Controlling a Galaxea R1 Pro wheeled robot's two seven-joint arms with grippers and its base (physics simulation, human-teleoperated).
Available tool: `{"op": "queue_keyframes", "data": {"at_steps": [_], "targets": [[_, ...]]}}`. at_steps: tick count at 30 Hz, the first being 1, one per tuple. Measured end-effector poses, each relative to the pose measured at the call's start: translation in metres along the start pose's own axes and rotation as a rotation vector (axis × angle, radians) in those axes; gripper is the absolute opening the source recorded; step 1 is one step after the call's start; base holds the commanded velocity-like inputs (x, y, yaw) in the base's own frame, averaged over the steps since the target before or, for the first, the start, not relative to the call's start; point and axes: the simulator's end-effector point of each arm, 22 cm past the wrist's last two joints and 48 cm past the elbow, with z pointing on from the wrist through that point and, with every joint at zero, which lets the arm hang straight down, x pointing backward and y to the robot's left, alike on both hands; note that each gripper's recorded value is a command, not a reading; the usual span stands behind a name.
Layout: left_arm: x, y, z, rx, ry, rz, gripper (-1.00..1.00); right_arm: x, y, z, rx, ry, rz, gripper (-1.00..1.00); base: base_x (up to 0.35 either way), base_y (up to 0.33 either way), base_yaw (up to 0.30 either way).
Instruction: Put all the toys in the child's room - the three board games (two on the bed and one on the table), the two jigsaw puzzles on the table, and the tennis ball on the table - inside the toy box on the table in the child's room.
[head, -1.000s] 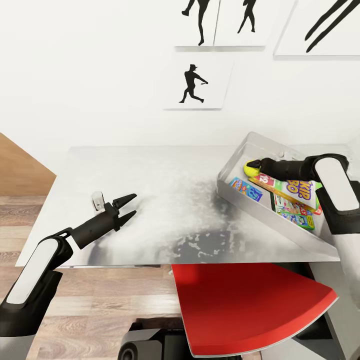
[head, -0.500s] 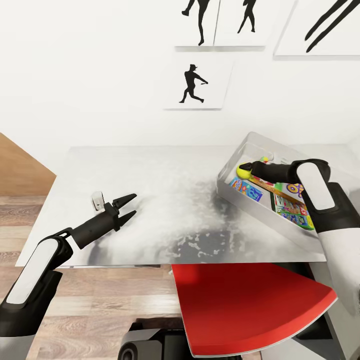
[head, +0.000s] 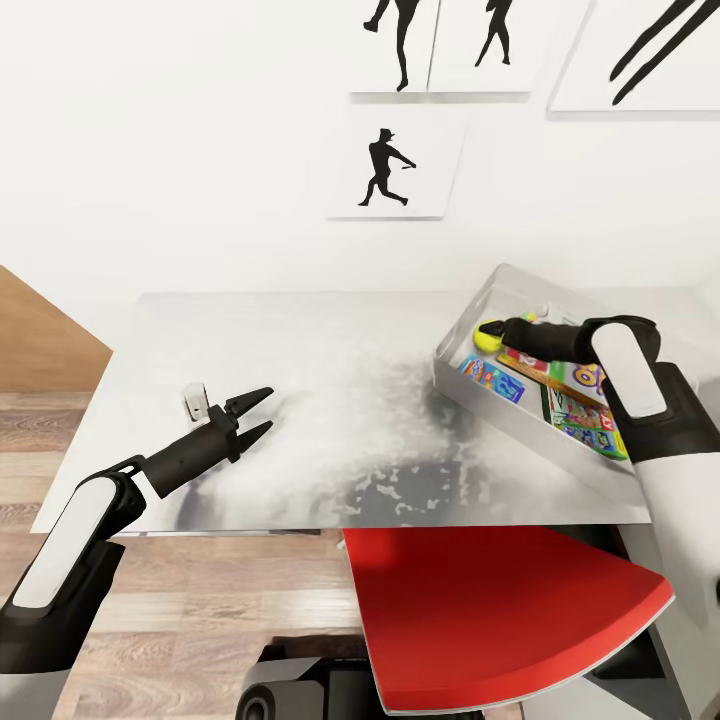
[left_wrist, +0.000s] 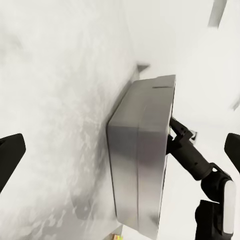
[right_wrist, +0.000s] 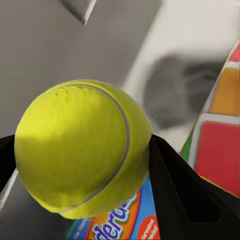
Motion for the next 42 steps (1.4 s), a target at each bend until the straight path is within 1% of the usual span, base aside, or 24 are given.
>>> {"op": "queue_keyframes", "data": {"at_steps": [8, 13, 20, 30, 37, 42], "targets": [[0.0, 0.0, 0.0, -0.001, 0.0, 0.0, 1.0, -0.014, 0.005, -0.002, -0.004, -0.029, -0.002, -1.0, 0.0, 0.0, 0.0], [0.0, 0.0, 0.0, -0.001, 0.0, 0.001, 1.0, -0.015, 0.002, -0.001, 0.002, -0.034, 0.007, -1.0, 0.0, 0.0, 0.0], [0.0, 0.0, 0.0, -0.002, 0.0, 0.001, 1.0, -0.021, -0.014, 0.008, 0.032, -0.065, 0.053, -1.0, 0.0, 0.0, 0.0], [0.0, 0.0, 0.0, -0.002, 0.0, 0.001, 1.0, -0.02, -0.021, 0.013, 0.046, -0.07, 0.071, -1.0, 0.0, 0.0, 0.0], [0.0, 0.0, 0.0, -0.002, 0.0, 0.001, 1.0, -0.013, -0.03, 0.018, 0.063, -0.054, 0.087, -1.0, 0.0, 0.0, 0.0], [0.0, 0.0, 0.0, -0.002, 0.0, 0.001, 1.0, -0.011, -0.032, 0.019, 0.067, -0.049, 0.091, -1.0, 0.0, 0.0, 0.0]]}}
